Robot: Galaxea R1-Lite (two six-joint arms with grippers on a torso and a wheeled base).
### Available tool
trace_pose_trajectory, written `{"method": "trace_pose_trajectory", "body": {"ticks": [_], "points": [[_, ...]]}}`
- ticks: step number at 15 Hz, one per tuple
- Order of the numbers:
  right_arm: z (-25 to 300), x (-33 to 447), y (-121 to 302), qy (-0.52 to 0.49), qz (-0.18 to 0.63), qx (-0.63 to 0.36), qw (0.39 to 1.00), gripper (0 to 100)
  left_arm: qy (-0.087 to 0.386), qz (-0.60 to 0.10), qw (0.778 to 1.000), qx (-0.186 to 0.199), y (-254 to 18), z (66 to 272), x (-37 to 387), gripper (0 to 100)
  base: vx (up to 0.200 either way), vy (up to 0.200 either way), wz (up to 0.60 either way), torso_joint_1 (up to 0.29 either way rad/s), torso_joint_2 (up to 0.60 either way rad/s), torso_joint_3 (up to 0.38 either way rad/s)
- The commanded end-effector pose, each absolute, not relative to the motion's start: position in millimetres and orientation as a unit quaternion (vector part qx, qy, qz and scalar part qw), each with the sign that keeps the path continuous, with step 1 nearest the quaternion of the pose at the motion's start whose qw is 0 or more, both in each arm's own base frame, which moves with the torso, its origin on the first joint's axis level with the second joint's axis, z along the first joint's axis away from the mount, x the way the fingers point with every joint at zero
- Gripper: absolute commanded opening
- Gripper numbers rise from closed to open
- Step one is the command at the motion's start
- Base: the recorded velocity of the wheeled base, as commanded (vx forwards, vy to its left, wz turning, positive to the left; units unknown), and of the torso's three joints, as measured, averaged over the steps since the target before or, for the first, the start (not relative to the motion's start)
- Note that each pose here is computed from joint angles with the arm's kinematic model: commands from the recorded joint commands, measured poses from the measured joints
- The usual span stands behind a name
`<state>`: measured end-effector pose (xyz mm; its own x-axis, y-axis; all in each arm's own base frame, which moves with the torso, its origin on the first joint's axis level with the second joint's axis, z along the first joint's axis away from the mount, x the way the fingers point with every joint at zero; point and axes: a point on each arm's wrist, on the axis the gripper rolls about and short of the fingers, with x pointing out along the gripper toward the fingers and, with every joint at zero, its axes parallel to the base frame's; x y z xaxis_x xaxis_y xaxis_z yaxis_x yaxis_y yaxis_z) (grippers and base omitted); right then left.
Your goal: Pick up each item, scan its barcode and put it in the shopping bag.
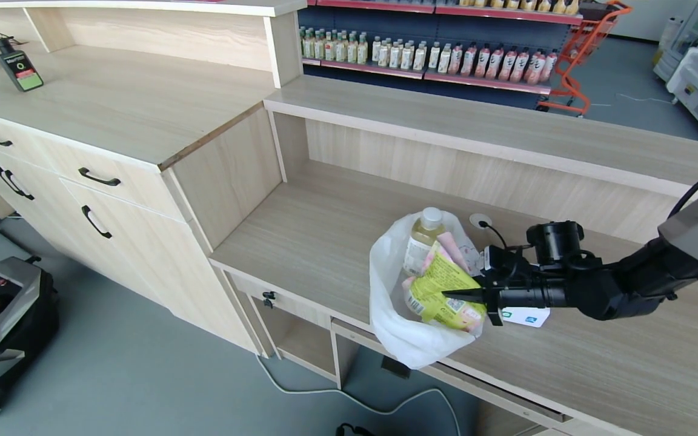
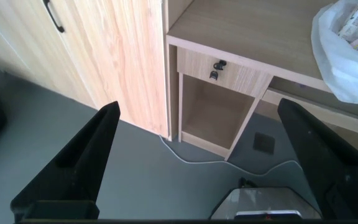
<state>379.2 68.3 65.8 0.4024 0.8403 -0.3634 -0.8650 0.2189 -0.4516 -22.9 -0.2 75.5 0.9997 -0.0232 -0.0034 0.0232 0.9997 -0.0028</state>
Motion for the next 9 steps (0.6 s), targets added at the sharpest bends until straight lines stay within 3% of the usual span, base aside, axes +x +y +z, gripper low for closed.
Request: {"method": "trace_pose_trajectory", "body": {"ticks": [1, 9], "points": [[59.0, 376.7, 63.5, 0.024, 0.547, -0.311, 0.777, 0, 0.002, -0.012, 1.0, -0.002, -0.2, 75.4, -22.9, 100, 0.0, 0.0, 0.0, 0.0, 0.0, 0.0], [61.0, 375.2, 62.9, 0.009, 0.548, -0.325, 0.771, 0, 0.002, -0.012, 1.0, -0.002, -0.2, 75.4, -22.9, 100, 0.0, 0.0, 0.0, 0.0, 0.0, 0.0]]}}
